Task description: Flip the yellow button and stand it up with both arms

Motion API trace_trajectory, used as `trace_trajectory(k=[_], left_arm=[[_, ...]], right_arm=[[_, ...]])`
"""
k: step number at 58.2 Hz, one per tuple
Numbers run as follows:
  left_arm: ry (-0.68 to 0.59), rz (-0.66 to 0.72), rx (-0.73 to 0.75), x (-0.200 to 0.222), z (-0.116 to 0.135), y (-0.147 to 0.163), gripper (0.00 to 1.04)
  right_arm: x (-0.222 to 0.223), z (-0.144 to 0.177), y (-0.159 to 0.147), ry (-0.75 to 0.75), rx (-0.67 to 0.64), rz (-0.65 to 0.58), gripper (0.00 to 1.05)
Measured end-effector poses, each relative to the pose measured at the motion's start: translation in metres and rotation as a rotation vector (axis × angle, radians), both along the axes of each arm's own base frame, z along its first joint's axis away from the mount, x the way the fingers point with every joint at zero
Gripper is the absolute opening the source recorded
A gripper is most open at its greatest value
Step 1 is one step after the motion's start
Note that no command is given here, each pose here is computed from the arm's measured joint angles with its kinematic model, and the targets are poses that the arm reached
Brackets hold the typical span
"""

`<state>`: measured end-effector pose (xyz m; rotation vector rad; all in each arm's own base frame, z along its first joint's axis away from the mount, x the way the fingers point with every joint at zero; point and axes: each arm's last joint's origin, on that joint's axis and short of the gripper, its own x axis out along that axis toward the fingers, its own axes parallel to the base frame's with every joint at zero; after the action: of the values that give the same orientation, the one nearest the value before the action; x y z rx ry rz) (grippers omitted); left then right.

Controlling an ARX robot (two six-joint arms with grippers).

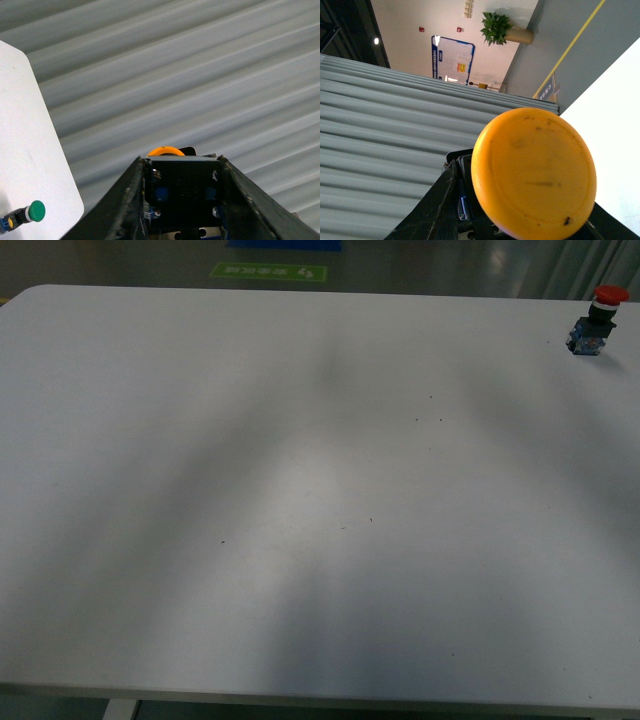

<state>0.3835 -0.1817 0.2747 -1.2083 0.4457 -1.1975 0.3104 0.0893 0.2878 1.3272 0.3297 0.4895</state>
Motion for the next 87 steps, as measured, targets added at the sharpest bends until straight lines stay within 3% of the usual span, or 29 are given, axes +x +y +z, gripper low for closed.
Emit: trace_trajectory(k=[8, 15, 43, 45, 48, 49, 50, 53, 58, 63, 69, 74, 87], left_arm=[[-0.004, -0.005, 0.004, 0.0, 0.0, 0.0, 0.8], [-0.006, -0.005, 0.004, 0.0, 0.0, 0.0, 1.0], [-0.018, 0.024, 0.007, 0.0, 0.0, -0.001, 0.98], [0.005, 0.174, 0.019, -0.001, 0.001, -0.005, 0.93], [0.016, 0.532, 0.168, -0.005, -0.004, 0.003, 0.84], [0.027, 0.563, 0.199, -0.007, -0.006, 0.005, 0.82], [-0.001, 0.704, 0.302, -0.013, -0.01, 0.011, 0.79], [-0.082, 0.945, 0.535, -0.03, -0.019, 0.029, 0.7], [-0.219, 1.169, 0.823, -0.055, -0.026, 0.061, 0.55], [-0.34, 1.224, 1.018, -0.076, -0.034, 0.088, 0.41], [-0.386, 1.223, 1.121, -0.099, -0.049, 0.109, 0.25], [-0.423, 1.181, 1.173, -0.124, -0.065, 0.123, 0.05], [-0.431, 1.19, 1.201, -0.172, -0.084, 0.153, 0.04]], right_arm=[[0.002, 0.002, -0.002, -0.01, 0.002, -0.01, 0.41], [0.003, 0.0, -0.003, -0.006, 0.001, -0.015, 0.41], [0.006, 0.0, -0.01, -0.004, -0.011, -0.039, 0.4], [0.006, 0.0, -0.011, -0.003, -0.013, -0.043, 0.4], [0.006, 0.0, -0.012, -0.004, -0.016, -0.047, 0.4], [0.006, 0.0, -0.012, -0.005, -0.017, -0.047, 0.4], [0.006, 0.0, -0.012, -0.006, -0.019, -0.048, 0.4], [0.007, -0.001, -0.014, -0.003, -0.023, -0.05, 0.4], [0.008, -0.001, -0.018, -0.004, -0.025, -0.066, 0.4], [0.008, -0.002, -0.021, -0.002, -0.028, -0.074, 0.4], [0.008, -0.004, -0.021, 0.003, -0.03, -0.064, 0.4], [0.008, -0.005, -0.023, 0.002, -0.033, -0.06, 0.4], [0.008, -0.006, -0.026, 0.004, -0.033, -0.071, 0.4]])
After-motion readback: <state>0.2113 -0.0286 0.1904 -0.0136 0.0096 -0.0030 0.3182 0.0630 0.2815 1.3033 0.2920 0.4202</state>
